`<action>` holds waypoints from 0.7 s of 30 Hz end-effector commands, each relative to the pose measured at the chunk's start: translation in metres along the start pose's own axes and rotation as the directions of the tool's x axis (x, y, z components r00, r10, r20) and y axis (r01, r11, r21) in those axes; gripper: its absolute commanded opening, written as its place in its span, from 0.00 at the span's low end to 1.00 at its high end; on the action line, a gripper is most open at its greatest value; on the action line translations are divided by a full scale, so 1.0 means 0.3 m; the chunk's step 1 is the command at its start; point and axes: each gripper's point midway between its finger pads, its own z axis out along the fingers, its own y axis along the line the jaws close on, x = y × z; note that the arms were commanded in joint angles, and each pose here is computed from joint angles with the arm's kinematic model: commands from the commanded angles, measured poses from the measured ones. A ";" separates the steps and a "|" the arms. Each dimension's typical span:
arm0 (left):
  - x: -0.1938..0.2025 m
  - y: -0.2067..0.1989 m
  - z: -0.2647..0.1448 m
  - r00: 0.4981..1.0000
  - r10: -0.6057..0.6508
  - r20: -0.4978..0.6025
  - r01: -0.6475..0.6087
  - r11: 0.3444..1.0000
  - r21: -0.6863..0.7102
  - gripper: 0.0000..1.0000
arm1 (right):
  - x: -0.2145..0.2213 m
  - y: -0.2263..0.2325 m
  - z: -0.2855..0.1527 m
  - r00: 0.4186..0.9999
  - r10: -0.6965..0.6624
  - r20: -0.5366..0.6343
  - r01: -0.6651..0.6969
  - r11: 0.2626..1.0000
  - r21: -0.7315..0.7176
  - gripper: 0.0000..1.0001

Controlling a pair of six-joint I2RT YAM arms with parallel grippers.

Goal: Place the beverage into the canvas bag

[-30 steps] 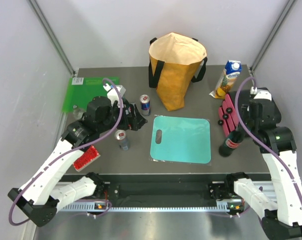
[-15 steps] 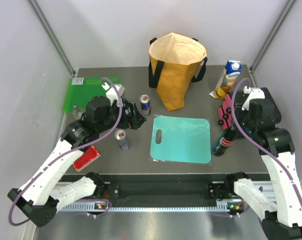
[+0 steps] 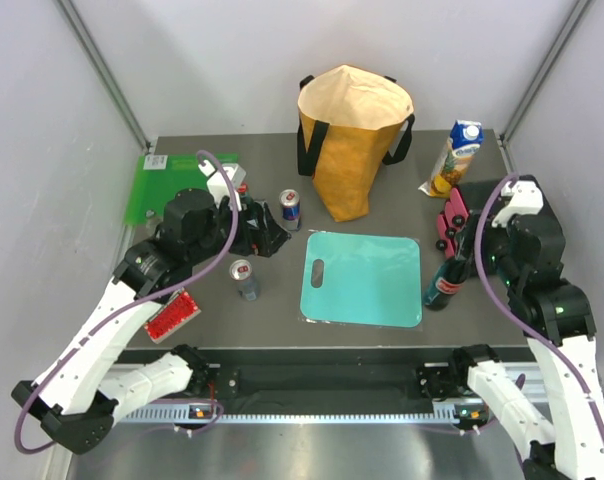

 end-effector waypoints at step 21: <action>-0.049 -0.044 -0.052 0.997 0.045 0.063 -0.048 0.997 0.057 0.95 | 0.067 0.016 0.054 0.974 0.182 0.137 -0.179 0.983 -0.034 0.60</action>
